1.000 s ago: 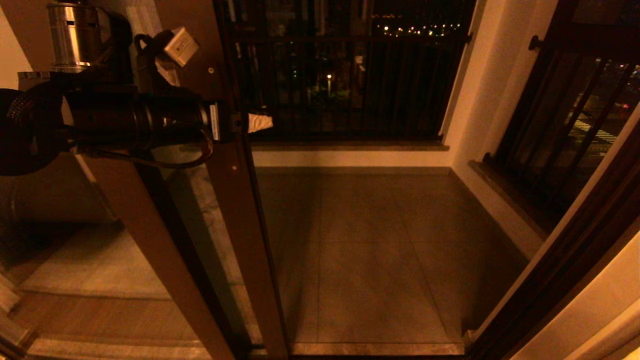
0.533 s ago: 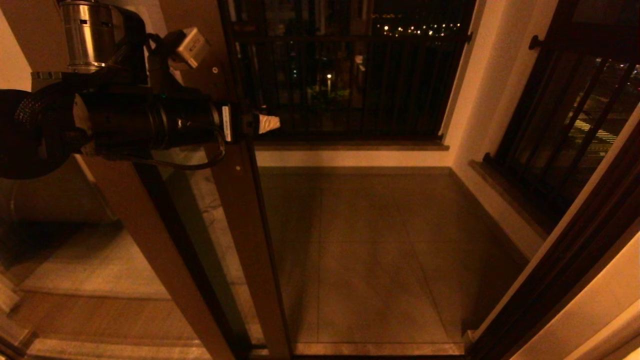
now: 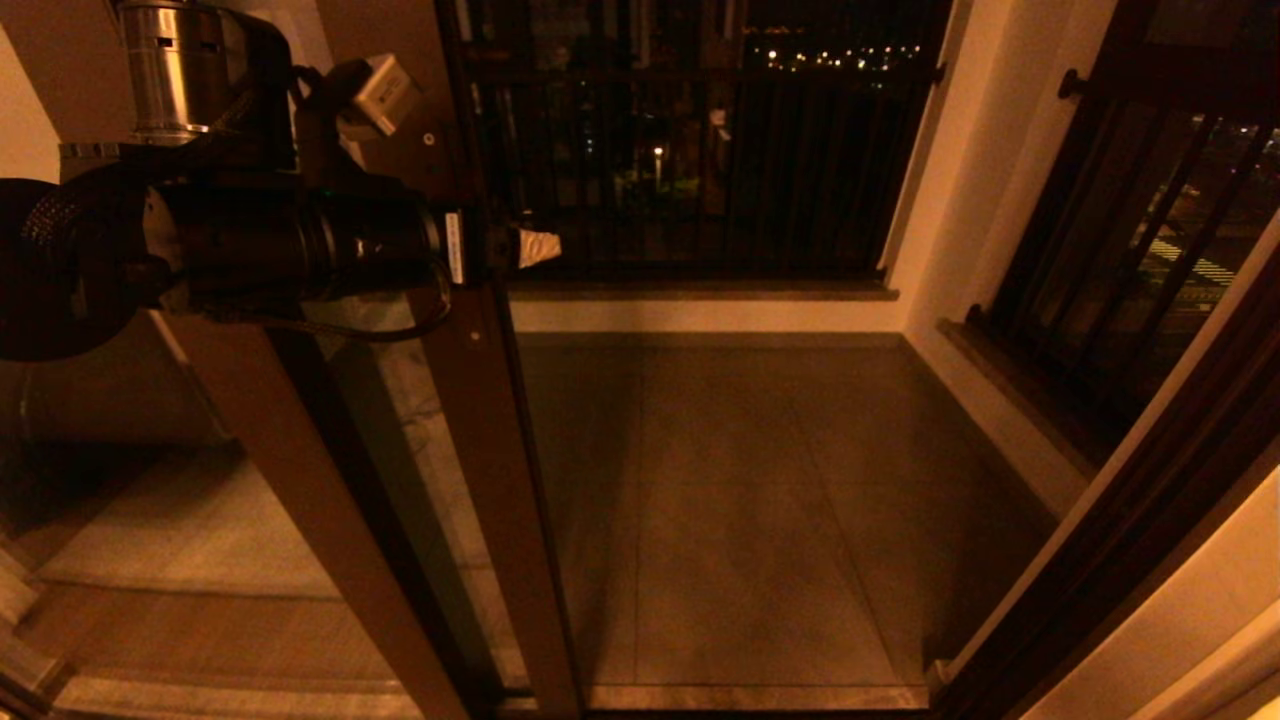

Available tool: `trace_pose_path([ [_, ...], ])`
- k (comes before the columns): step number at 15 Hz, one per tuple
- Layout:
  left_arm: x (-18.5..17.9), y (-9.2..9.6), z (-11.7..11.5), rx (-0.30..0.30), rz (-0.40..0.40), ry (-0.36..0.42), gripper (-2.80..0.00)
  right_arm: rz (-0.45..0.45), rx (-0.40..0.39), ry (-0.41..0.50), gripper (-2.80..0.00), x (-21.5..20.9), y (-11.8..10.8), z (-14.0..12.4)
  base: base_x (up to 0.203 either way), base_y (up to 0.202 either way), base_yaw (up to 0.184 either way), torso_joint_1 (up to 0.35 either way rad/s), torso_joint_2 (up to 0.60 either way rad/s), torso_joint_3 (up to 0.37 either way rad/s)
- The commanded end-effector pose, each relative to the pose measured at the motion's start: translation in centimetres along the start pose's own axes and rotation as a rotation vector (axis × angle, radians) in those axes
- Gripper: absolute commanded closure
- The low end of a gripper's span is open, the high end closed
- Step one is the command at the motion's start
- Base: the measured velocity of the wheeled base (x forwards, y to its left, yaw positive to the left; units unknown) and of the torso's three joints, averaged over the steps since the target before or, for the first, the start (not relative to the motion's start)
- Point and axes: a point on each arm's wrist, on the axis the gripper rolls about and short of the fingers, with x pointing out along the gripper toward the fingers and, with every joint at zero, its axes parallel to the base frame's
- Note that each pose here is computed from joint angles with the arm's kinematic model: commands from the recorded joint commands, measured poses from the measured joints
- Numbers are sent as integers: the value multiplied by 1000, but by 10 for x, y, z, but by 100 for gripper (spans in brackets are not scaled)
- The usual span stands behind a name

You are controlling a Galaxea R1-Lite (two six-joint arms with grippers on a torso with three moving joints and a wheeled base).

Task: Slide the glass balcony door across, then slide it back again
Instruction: Close the slid door

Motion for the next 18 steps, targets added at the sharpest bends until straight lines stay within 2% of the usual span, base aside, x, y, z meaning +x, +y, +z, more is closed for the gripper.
trace_pose_path([
  [1,0,-8,0,3,-27,-1,-280,1,-1,1,0,0,0,0,0,0,0,0,0,0],
  [6,-2,-29,0,12,-89,1,-280,1,-1,1,0,0,0,0,0,0,0,0,0,0],
  [18,-2,-33,-4,13,-103,15,-280,1,-1,1,0,0,0,0,0,0,0,0,0,0],
])
